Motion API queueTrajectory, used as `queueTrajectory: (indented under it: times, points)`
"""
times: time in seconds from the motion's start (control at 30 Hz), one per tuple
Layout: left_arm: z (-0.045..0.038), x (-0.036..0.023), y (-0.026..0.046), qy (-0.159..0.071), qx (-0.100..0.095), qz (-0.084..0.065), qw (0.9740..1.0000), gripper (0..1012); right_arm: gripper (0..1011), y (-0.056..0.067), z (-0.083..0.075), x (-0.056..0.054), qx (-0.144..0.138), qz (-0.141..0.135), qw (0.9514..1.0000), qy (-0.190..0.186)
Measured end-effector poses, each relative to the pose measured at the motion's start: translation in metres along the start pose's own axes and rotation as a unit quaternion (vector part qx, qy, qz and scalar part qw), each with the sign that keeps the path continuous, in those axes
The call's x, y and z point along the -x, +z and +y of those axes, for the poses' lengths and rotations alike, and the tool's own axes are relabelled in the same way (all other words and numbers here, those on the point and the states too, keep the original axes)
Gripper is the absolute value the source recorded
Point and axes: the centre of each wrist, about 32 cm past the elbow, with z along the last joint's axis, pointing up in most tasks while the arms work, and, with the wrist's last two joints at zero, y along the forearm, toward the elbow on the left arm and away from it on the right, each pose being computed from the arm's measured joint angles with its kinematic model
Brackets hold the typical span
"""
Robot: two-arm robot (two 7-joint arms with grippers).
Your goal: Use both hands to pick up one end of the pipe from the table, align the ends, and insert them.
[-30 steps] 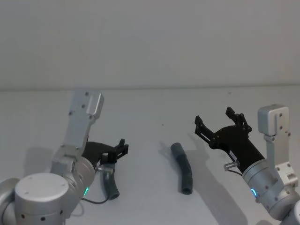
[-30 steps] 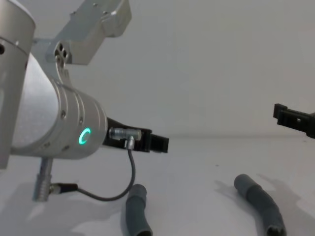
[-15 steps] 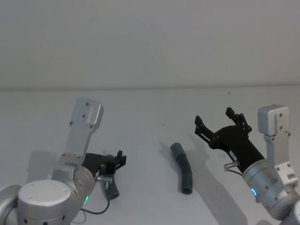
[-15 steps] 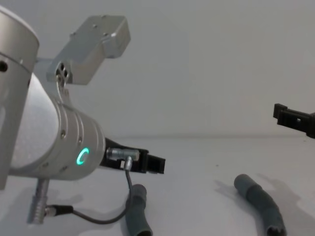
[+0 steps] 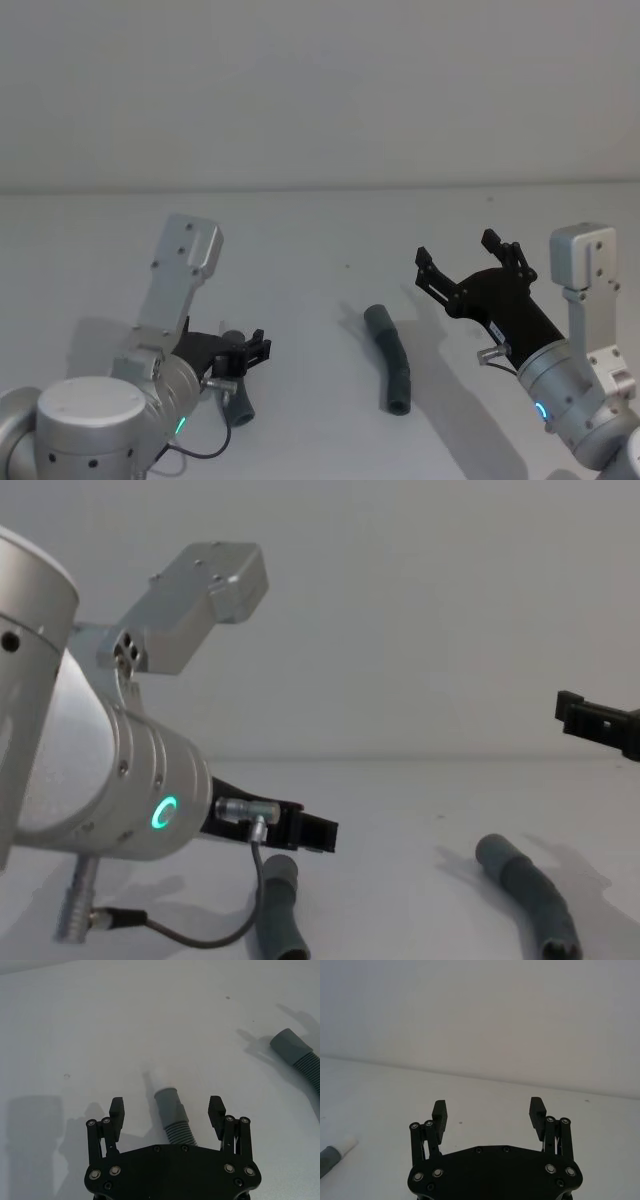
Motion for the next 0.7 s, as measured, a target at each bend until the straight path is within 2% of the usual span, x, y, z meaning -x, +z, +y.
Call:
queueTrajectory:
  times: [0.4, 0.7]
  points:
    - [-0.0101, -0.0058, 0.0018, -0.019, -0.008, -0.007, 0.9998, 1001, 1002, 0.0, 0.0, 0.0, 0.0, 0.0, 1.0, 0.0]
    - [-0.0174, -0.009, 0.001, -0.027, -0.022, -0.009, 0.9994, 1001, 1002, 0.0, 0.0, 0.0, 0.0, 0.0, 1.0, 0.0]
